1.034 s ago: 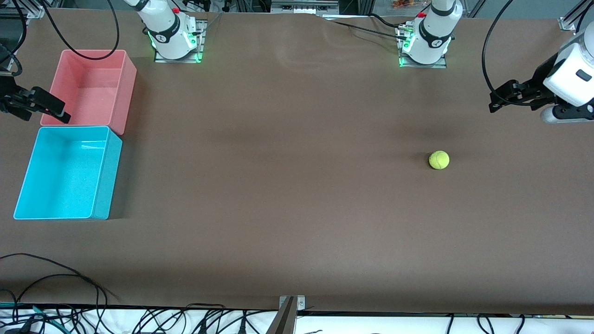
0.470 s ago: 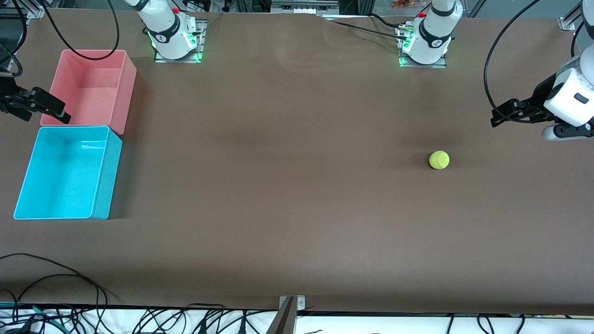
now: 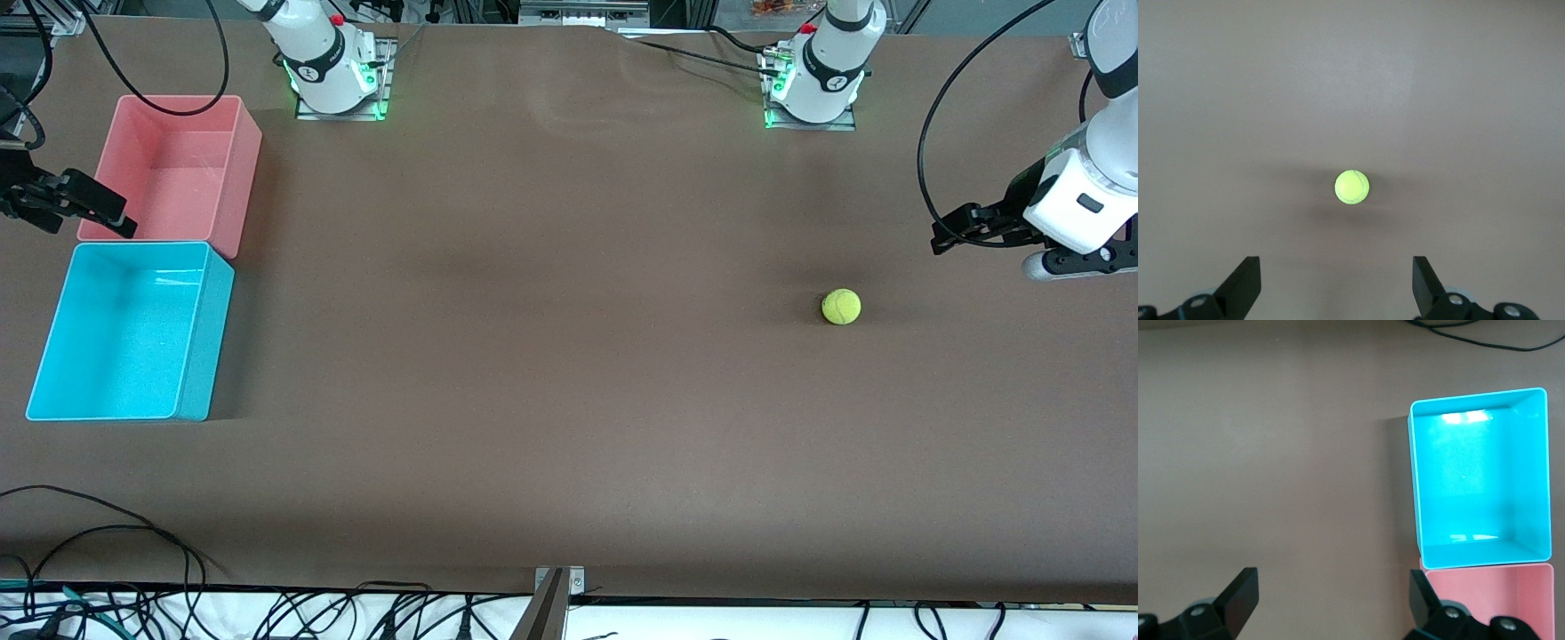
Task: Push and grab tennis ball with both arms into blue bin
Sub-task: 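Move the left gripper down toward the tennis ball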
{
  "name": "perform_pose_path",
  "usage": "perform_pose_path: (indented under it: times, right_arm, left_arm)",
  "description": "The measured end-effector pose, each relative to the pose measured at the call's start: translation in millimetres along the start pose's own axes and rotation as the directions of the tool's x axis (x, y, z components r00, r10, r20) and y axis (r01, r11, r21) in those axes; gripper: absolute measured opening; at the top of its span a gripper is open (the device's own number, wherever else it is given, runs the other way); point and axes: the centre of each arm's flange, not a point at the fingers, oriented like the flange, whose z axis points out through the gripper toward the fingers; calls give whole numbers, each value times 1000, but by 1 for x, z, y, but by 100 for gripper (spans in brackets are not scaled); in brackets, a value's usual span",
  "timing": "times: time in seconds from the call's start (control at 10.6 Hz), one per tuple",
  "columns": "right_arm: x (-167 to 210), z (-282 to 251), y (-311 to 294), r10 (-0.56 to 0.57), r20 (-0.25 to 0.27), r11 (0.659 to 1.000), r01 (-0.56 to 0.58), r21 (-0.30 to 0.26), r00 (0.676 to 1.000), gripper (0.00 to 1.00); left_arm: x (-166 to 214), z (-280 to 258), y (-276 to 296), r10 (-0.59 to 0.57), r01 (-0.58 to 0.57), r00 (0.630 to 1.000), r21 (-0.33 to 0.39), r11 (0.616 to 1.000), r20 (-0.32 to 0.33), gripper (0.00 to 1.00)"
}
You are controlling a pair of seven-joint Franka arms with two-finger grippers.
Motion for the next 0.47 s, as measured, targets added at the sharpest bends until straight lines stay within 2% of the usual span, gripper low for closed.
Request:
perform_pose_path:
  times: [0.28, 0.47]
  right_arm:
    - [0, 0, 0, 0, 0, 1000, 0, 0, 1000, 100]
    - [0, 0, 0, 0, 0, 1000, 0, 0, 1000, 100]
  left_arm:
    - [11, 20, -17, -32, 31, 996, -12, 999, -79, 100]
    - [12, 31, -19, -36, 35, 997, -11, 999, -75, 100]
